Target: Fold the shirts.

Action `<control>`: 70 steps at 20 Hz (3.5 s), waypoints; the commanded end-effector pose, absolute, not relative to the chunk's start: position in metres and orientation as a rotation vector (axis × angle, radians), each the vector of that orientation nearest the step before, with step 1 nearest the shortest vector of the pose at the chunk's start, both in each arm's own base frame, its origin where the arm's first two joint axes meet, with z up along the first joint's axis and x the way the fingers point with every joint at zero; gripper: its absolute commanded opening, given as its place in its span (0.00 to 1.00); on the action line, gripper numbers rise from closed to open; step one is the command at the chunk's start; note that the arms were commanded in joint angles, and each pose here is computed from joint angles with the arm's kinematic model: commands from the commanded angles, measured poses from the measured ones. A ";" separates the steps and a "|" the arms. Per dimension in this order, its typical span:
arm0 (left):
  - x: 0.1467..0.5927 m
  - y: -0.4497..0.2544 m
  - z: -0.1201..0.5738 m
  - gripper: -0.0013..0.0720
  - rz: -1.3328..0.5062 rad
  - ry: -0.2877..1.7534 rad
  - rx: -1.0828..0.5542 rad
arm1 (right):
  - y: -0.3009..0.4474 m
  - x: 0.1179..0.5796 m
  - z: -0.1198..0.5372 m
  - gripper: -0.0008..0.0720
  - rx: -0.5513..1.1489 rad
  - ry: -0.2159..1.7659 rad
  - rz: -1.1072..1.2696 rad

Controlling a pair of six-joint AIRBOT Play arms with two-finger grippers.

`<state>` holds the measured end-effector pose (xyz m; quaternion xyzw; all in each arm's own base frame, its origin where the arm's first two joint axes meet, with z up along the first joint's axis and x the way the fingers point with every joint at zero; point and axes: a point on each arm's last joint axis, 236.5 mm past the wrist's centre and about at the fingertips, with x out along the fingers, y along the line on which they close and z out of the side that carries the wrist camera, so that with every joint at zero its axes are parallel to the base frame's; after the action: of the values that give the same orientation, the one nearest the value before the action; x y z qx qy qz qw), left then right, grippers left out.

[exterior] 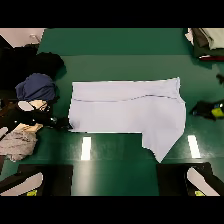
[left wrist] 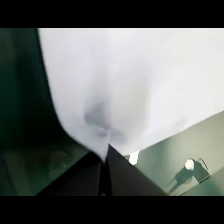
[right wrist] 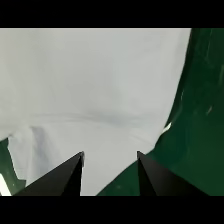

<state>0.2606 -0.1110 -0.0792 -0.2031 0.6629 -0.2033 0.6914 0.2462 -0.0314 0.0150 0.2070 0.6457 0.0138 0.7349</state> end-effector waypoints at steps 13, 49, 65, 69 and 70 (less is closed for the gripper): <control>0.279 -0.117 -0.054 0.05 -0.498 1.437 -0.444 | 0.004 0.175 -0.100 0.43 0.598 1.630 -0.009; 0.391 -0.105 0.018 0.05 -0.385 1.079 -0.502 | -0.061 0.333 0.045 0.03 0.199 1.230 -0.031; 0.397 -0.135 0.033 0.05 -0.566 1.214 -0.537 | -0.104 0.320 -0.018 0.97 0.548 1.347 0.035; 0.391 -0.160 0.031 0.05 -0.613 1.216 -0.465 | -0.092 0.304 -0.041 0.96 0.739 1.364 0.178; 0.389 -0.169 0.029 0.05 -0.626 1.218 -0.440 | -0.091 0.303 -0.049 0.96 0.750 1.386 0.190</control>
<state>0.3962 -0.1514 0.0318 -0.2278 0.5533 -0.2689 0.7548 0.3132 -0.0980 -0.0367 0.2973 0.6217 0.0483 0.7230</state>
